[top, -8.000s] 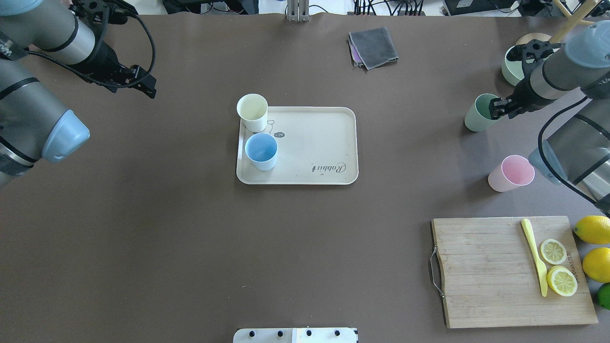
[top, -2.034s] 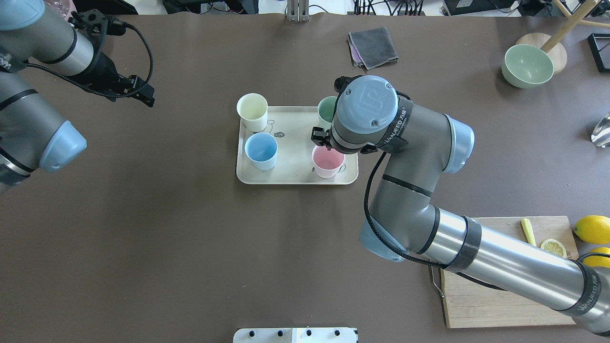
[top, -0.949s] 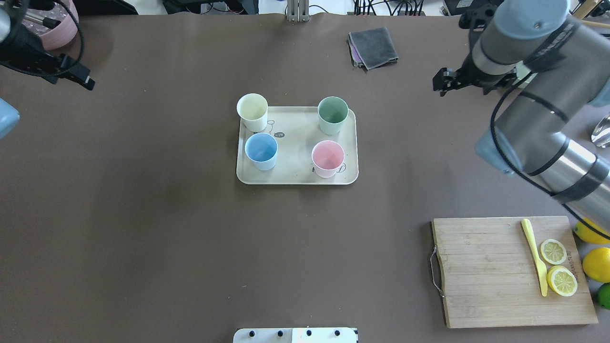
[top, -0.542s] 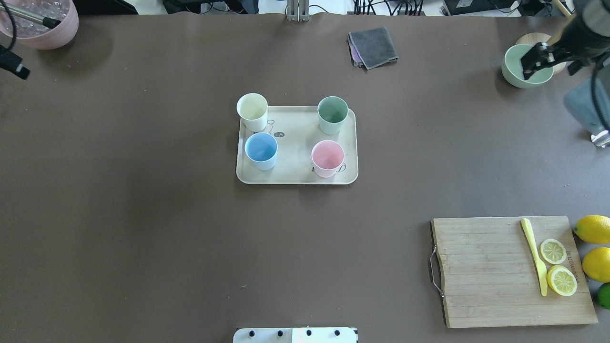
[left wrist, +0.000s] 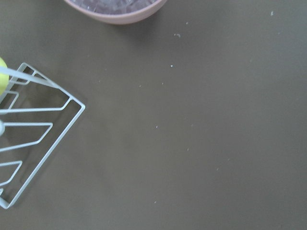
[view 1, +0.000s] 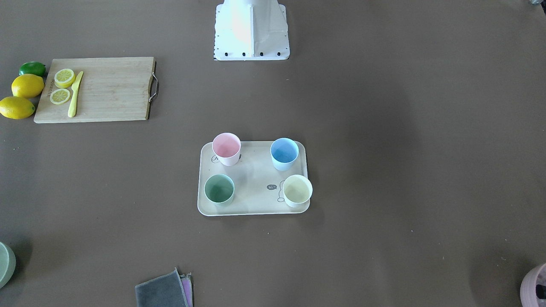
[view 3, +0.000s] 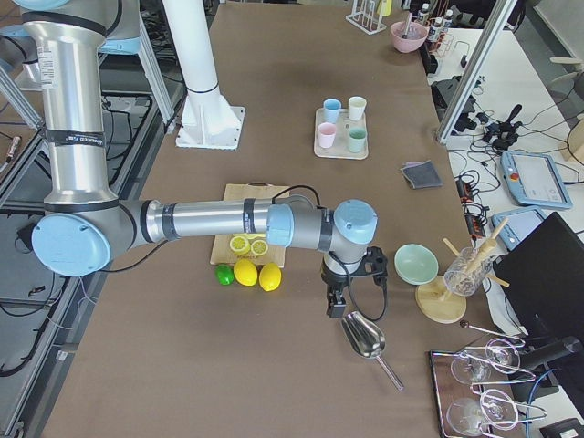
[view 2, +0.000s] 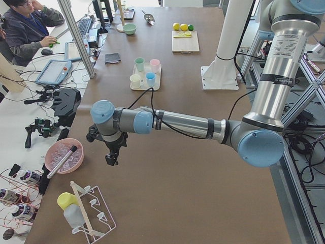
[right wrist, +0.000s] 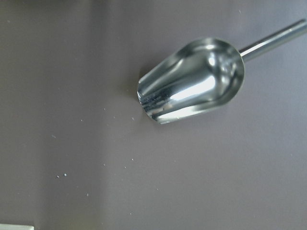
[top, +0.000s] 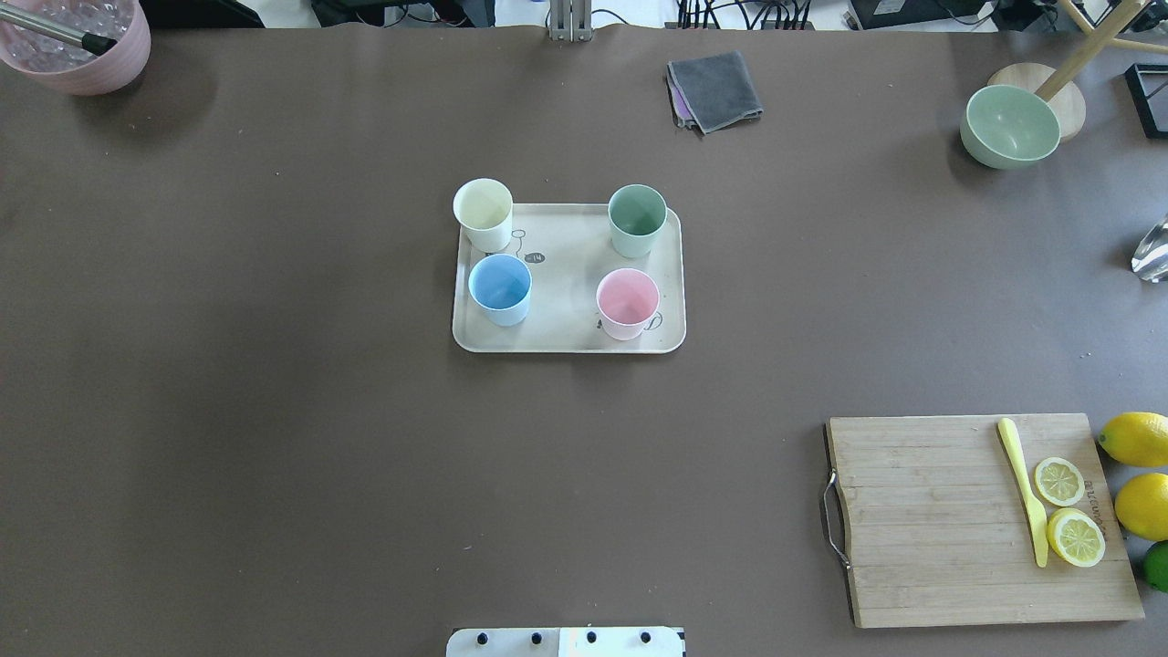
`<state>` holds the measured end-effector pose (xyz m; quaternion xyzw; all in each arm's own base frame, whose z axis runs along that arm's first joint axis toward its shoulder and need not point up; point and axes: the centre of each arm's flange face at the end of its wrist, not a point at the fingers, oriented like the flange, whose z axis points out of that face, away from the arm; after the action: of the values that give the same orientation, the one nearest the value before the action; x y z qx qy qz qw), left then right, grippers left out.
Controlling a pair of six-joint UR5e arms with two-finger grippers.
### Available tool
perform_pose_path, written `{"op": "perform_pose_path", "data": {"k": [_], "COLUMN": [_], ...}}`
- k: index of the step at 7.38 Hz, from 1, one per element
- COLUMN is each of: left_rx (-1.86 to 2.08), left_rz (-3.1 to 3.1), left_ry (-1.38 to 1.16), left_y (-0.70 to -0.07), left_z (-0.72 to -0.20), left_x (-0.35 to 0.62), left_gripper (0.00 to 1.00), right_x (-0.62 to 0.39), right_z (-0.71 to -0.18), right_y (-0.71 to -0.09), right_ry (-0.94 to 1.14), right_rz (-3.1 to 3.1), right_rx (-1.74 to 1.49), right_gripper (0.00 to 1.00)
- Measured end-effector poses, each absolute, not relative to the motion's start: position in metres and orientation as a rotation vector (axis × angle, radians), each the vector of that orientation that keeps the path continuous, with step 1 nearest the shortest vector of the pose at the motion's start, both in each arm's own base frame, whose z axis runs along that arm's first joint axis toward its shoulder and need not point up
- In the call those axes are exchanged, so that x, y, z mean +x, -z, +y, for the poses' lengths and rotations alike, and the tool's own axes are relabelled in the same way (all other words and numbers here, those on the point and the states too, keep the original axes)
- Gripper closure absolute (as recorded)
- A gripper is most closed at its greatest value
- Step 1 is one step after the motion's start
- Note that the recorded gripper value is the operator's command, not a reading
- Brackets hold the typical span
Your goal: Place all cups on tray
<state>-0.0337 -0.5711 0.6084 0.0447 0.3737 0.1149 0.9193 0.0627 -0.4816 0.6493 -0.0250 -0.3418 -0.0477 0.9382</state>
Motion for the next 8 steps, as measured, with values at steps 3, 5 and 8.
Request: {"op": "perform_pose_path", "data": {"k": [3, 5, 8], "left_rx": [0.095, 0.09, 0.113], "left_rz": [0.774, 0.774, 0.766], "left_ry": [-0.235, -0.232, -0.239], "left_y": [-0.66, -0.669, -0.661], "left_z": [-0.526, -0.518, -0.516], "left_x": [-0.037, -0.037, -0.038], "left_gripper": [0.02, 0.02, 0.02], "right_x": [0.061, 0.055, 0.048], "right_z": [-0.469, -0.473, -0.475], "right_y": [-0.661, -0.659, -0.659], "right_ry": [0.069, 0.087, 0.107], "right_rz": [-0.708, -0.706, -0.706], "right_rx": [-0.074, -0.055, -0.049], "right_gripper": [0.0, 0.0, 0.0]}}
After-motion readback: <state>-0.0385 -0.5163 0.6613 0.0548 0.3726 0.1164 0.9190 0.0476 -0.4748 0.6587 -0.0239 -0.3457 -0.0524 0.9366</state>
